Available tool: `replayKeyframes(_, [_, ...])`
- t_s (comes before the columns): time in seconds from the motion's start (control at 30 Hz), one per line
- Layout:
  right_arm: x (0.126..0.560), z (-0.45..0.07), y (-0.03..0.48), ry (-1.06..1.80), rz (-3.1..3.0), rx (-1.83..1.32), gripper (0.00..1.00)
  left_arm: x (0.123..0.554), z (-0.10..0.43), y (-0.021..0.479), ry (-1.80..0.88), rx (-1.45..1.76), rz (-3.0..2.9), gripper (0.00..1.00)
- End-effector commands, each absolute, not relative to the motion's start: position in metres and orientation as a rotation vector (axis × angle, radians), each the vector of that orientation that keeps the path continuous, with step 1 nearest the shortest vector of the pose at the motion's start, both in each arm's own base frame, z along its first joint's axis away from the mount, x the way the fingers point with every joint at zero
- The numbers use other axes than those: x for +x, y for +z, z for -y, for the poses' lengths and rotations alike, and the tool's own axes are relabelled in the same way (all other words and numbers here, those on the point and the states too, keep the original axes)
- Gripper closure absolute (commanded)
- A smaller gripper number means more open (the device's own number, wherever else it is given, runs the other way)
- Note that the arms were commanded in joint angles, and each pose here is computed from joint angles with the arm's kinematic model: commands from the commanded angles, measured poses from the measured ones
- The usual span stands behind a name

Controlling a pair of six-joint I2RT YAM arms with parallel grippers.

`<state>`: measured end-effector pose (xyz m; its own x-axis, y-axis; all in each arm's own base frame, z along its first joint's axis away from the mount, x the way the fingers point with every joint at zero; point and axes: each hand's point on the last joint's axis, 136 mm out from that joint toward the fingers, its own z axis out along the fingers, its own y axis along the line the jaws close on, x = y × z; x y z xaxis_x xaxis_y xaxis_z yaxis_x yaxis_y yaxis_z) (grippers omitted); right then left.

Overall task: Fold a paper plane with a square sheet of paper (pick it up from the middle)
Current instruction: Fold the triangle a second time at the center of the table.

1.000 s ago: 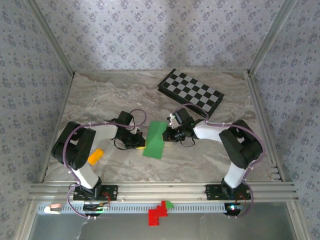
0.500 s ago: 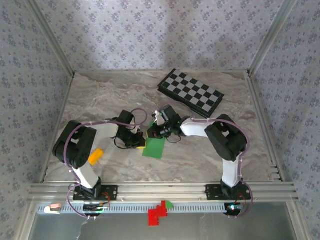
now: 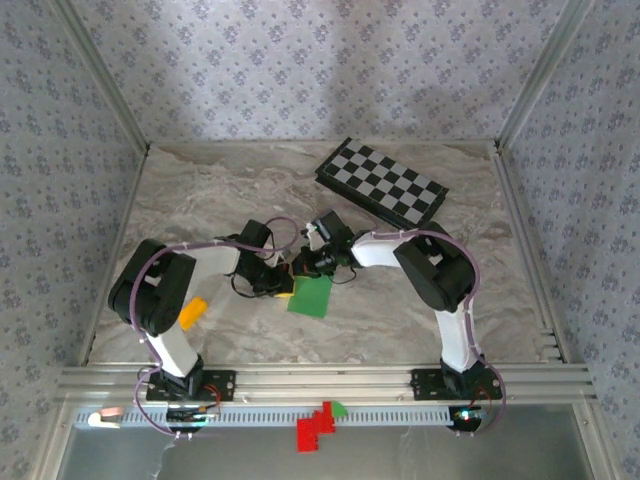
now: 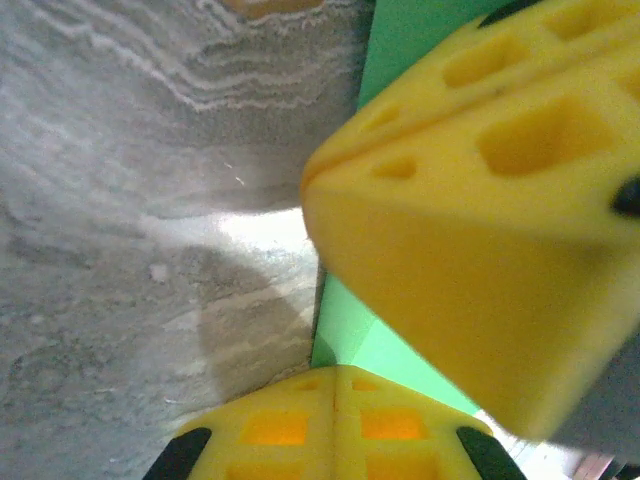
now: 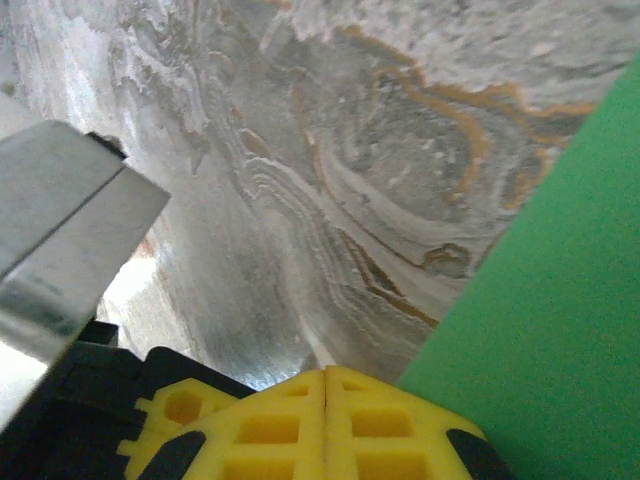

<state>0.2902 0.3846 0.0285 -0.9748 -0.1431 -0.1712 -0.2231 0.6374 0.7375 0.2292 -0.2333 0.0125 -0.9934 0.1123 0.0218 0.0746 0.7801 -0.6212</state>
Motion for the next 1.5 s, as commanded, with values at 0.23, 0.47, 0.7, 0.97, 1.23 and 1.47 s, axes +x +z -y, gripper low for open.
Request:
replayKeyframes(0.23, [0.31, -0.357, -0.002, 1.16, -2.846, -0.189, 0.96, 0.191, 0.189, -0.041, 0.547, -0.107, 2.917, 1.0])
replayKeyframes(0.47, [0.331, -0.358, 0.006, 1.17, -2.813, -0.156, 0.97, 0.186, 0.186, -0.045, 0.49, -0.114, 2.921, 1.0])
replayKeyframes(0.7, [0.344, -0.352, 0.002, 1.152, -2.824, -0.106, 0.97, 0.184, 0.184, -0.045, 0.46, -0.121, 2.93, 1.0])
replayKeyframes(0.97, [0.363, -0.342, 0.001, 1.127, -2.813, -0.048, 0.97, 0.182, 0.184, -0.048, 0.44, -0.124, 2.926, 1.0])
replayKeyframes(1.23, [0.38, -0.33, -0.004, 1.1, -2.812, 0.002, 0.97, 0.181, 0.184, -0.048, 0.434, -0.128, 2.923, 1.0])
replayKeyframes(1.47, [0.402, -0.318, 0.008, 1.101, -2.775, 0.026, 0.97, 0.181, 0.185, -0.048, 0.433, -0.131, 2.928, 1.0])
